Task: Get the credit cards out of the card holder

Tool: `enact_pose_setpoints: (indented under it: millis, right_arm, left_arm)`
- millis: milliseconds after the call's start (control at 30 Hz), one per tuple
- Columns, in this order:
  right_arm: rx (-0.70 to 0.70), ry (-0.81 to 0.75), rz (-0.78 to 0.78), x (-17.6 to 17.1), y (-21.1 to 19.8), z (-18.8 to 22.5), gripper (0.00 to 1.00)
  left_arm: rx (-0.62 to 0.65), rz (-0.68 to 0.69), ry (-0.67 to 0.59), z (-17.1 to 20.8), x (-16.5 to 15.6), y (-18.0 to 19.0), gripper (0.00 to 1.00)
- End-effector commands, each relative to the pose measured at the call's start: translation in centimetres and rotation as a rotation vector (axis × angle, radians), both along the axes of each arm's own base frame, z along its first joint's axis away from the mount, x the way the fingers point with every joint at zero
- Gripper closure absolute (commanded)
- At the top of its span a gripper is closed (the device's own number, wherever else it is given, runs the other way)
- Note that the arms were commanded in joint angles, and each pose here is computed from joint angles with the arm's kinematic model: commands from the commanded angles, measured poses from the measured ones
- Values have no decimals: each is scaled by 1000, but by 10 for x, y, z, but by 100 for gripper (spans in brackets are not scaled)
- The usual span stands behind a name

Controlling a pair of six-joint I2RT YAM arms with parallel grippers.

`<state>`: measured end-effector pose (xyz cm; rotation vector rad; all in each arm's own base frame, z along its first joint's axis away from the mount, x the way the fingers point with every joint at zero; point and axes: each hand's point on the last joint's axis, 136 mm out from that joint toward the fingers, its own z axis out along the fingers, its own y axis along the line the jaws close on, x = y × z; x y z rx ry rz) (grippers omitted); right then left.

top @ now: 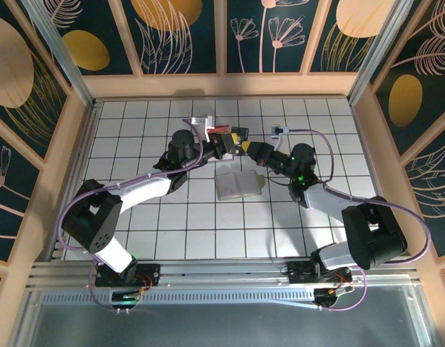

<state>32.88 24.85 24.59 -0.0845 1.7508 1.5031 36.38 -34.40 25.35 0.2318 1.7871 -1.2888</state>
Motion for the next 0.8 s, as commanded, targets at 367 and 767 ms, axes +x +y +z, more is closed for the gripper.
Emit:
enact_pose_setpoints:
  millis: [367, 767]
  right_arm:
    - [-93, -5, -119, 12, -13, 1, 62]
    - [-214, 23, -327, 18, -47, -4, 38]
  left_arm:
    - [467, 98, -232, 7, 42, 34, 100]
    - [873, -295, -355, -71, 76, 57, 100]
